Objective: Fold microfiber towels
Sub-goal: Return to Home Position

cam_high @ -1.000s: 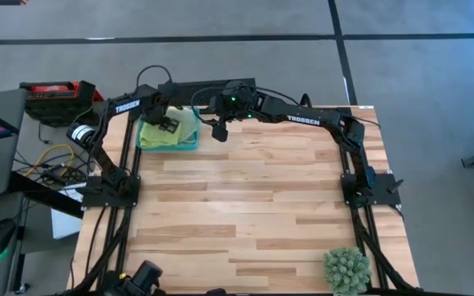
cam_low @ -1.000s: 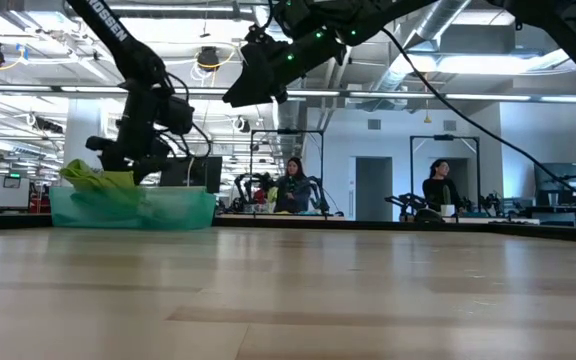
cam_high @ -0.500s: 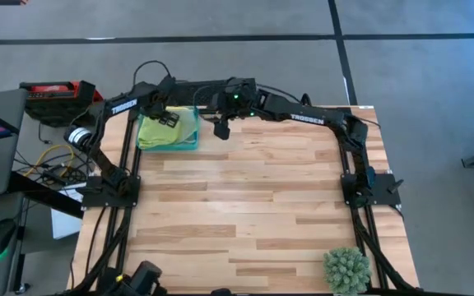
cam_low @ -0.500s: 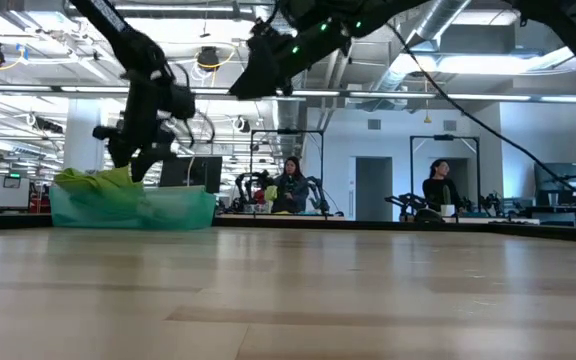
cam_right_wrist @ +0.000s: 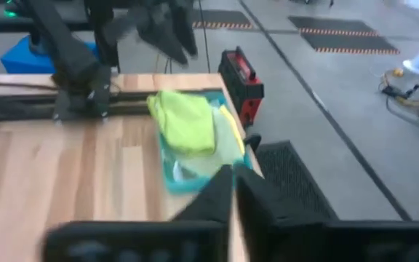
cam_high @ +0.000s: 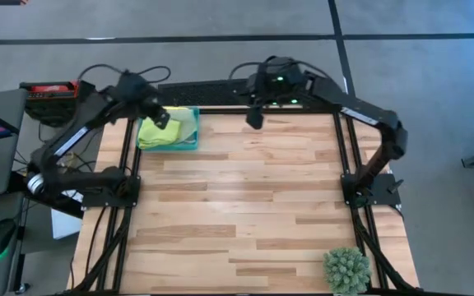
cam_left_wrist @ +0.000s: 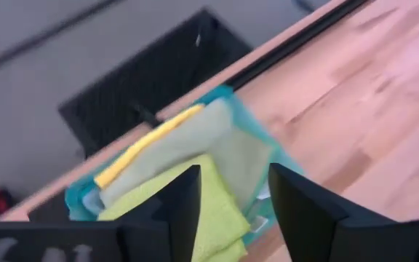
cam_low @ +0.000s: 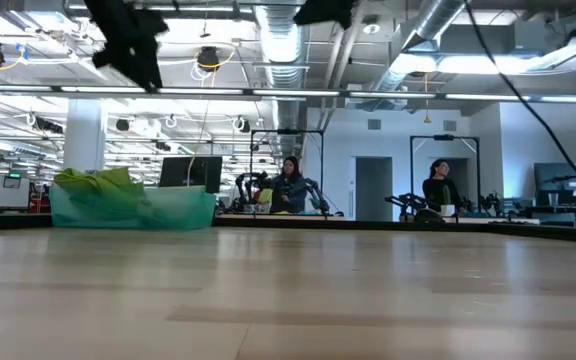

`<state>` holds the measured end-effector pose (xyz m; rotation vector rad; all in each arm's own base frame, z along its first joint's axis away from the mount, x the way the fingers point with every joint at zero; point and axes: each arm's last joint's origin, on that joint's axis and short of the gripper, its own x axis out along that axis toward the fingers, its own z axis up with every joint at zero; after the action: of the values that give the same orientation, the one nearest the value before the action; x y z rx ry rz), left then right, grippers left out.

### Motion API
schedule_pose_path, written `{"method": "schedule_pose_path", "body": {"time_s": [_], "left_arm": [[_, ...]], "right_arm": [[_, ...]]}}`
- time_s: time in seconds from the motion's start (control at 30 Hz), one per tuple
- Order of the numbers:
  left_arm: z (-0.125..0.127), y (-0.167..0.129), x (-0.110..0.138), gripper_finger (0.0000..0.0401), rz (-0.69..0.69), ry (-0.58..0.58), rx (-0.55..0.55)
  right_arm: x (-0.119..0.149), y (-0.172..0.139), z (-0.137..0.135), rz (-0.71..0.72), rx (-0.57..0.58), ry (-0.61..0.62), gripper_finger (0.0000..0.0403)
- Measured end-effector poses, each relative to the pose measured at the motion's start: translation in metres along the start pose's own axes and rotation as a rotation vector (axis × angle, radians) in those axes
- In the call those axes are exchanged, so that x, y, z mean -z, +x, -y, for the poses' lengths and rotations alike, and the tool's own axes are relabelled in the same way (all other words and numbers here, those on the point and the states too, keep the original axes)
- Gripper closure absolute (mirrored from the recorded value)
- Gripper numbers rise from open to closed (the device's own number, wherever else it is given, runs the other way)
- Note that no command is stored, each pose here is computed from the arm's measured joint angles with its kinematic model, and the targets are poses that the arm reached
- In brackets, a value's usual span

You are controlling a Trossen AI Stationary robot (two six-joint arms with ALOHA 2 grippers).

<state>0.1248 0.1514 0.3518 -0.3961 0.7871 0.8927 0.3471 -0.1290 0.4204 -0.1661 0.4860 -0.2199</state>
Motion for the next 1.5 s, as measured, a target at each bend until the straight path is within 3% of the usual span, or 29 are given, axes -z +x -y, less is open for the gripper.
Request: {"method": "schedule_pose_path", "body": {"time_s": [0.13, 0.3, 0.57, 0.73, 1.03, 1.27, 1.5], "left_arm": [[0.009, -0.038, 0.012, 0.0296, 0.122, 0.055, 0.061], [0.013, -0.074, 0.03, 0.0385, 0.242, 0.119, 0.132], [0.01, -0.105, 0.062, 0.0395, 0.369, 0.136, 0.251], [0.006, -0.093, 0.093, 0.0399, 0.368, 0.082, 0.267], [0.0, -0.075, 0.137, 0.0401, 0.58, -0.025, 0.324], [-0.003, -0.057, 0.167, 0.0401, 0.679, -0.116, 0.372], [0.003, -0.022, 0.179, 0.0401, 0.631, -0.187, 0.436]], "right_arm": [[-0.003, -0.036, -0.003, -0.026, -0.014, 0.022, 0.0391], [0.002, -0.074, -0.008, -0.039, -0.021, 0.045, 0.0376], [0.038, -0.116, -0.022, 0.036, -0.009, 0.104, 0.0393], [0.076, -0.138, -0.035, 0.106, -0.008, 0.195, 0.0388], [0.143, -0.182, -0.068, 0.341, -0.088, 0.288, 0.0396], [0.196, -0.193, -0.086, 0.536, -0.145, 0.326, 0.0391], [0.237, -0.2, -0.096, 0.689, -0.185, 0.369, 0.0396]]}}
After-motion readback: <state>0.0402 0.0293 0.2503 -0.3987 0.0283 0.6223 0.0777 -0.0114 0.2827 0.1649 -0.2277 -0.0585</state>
